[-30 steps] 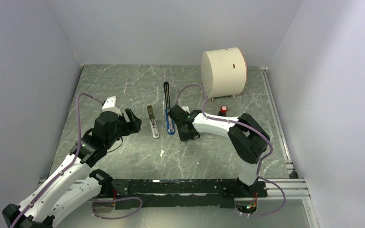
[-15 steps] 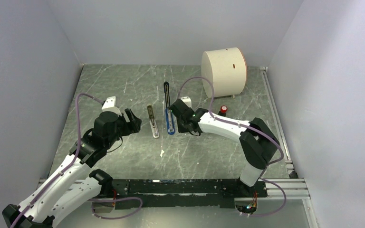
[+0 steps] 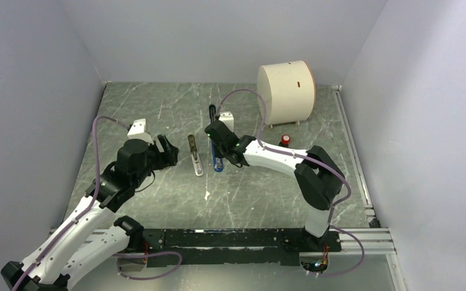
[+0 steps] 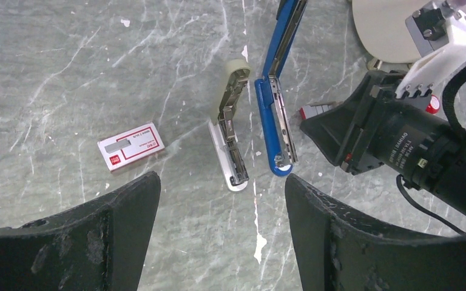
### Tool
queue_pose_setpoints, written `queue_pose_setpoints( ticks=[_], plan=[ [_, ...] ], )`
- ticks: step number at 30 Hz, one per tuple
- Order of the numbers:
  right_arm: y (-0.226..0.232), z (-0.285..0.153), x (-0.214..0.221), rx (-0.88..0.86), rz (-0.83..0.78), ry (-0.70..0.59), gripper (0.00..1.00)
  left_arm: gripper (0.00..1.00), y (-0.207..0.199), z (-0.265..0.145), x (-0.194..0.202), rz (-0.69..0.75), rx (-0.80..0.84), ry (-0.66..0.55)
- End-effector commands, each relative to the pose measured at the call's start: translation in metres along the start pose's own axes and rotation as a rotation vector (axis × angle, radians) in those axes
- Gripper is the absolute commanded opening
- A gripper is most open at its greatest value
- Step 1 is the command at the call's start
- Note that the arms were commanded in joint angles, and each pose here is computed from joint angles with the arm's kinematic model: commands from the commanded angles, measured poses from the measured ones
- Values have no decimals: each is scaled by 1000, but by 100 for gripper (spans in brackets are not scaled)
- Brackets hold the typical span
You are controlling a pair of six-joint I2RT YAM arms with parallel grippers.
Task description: Load the staples into the stapler
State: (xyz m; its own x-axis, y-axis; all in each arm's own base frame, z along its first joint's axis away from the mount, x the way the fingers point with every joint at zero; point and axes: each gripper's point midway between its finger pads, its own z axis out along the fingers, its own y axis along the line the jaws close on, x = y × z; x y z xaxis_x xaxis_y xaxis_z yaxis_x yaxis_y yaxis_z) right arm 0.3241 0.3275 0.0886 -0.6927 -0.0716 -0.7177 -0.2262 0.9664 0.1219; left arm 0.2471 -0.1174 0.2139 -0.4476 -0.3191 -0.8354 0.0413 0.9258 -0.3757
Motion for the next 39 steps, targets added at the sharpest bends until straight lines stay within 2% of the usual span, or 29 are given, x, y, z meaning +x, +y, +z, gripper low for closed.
queue_pose_setpoints(
  ticks=[1,24,39],
  plan=[
    [10,15,-16,2,-1,-65,20,80,4,-1,-11,26,-29,-28],
    [13,43,-12,15,-91,-66,20,80,10,6,-4,27,-68,-8],
    [13,48,-14,-5,-77,-62,20,80,11,9,0,33,-80,7]
  ],
)
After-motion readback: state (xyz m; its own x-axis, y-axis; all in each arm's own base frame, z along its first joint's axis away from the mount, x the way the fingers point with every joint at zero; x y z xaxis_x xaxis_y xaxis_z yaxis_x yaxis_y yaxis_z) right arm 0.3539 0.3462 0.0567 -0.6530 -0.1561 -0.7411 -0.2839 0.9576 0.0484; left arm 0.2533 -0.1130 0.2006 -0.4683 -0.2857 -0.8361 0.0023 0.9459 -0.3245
